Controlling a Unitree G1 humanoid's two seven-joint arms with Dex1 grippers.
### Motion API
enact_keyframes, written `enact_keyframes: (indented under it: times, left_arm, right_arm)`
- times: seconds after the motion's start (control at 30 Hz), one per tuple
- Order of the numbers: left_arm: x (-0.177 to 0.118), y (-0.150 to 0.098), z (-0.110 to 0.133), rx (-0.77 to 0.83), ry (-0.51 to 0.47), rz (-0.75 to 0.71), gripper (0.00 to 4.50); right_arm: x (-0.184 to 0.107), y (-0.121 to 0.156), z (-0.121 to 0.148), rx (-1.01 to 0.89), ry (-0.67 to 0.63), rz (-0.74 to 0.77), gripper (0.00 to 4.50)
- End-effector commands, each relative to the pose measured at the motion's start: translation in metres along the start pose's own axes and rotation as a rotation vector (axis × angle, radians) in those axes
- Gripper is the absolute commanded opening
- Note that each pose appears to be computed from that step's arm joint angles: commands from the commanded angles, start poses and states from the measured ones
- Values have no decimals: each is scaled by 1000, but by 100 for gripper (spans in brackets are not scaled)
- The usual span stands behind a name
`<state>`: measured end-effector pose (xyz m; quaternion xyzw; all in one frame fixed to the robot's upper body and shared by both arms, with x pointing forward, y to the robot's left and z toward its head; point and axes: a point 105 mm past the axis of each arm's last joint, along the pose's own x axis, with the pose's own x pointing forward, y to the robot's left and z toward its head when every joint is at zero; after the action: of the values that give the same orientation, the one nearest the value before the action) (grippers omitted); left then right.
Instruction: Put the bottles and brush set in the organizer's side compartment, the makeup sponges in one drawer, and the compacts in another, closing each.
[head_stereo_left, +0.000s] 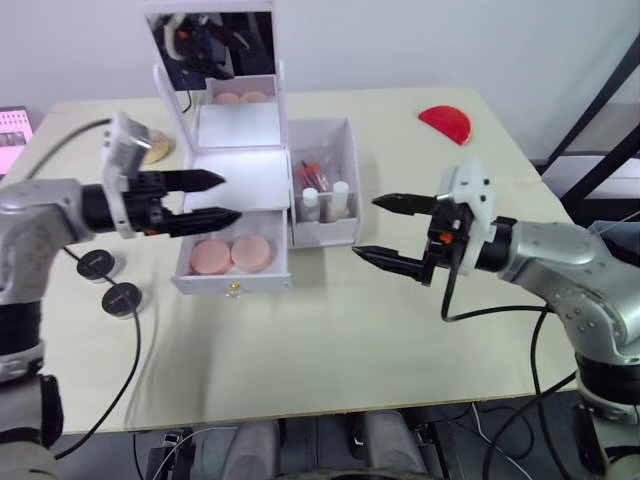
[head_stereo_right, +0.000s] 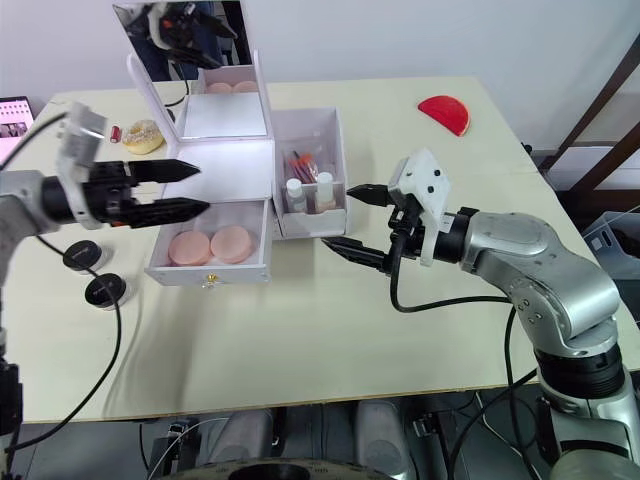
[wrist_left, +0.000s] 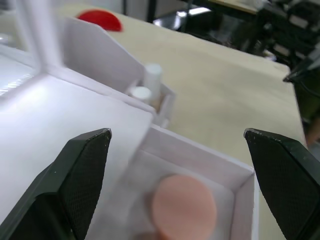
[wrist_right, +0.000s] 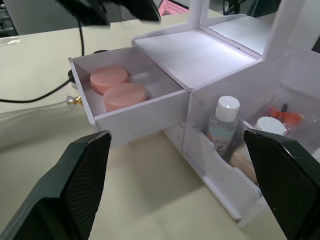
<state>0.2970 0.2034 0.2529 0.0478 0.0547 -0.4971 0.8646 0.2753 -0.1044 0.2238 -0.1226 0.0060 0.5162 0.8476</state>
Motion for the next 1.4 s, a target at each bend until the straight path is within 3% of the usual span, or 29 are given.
enact_keyframes:
  times: [0.03,0.1,0.3,0.33,0.47,0.53,0.7,0.87,1.03,1.2,1.4]
  left_arm:
    - [-26,-4,11,25,-36,104,396]
    - [-38,-11,6,5,-38,145,331]
    - [-64,-45,-15,-83,-1,187,20]
    - [-66,-50,-20,-101,14,182,8]
    - [-61,-68,-40,-114,117,128,8]
    - [-51,-76,-56,-83,214,87,8]
    - [-35,-76,-74,-2,309,74,8]
    - [-21,-70,-78,28,299,77,8]
    - [-4,-48,-71,85,281,148,8]
    - [4,-28,-81,149,339,207,8]
    - [23,-9,-69,161,261,259,8]
  right_arm:
    - [-6,-1,11,-43,-29,-4,450]
    - [-9,-4,10,-45,-22,-7,450]
    - [-15,-13,9,-51,3,-3,450]
    - [-16,-14,9,-51,5,-1,450]
    - [-15,-15,6,-50,16,23,450]
    - [-14,-14,6,-50,19,42,450]
    - [-13,-11,8,-59,21,62,450]
    - [-13,-10,8,-59,21,56,450]
    - [-11,-6,8,-53,13,43,450]
    - [-10,-5,10,-56,3,30,450]
    - [-8,-2,11,-54,-10,26,450]
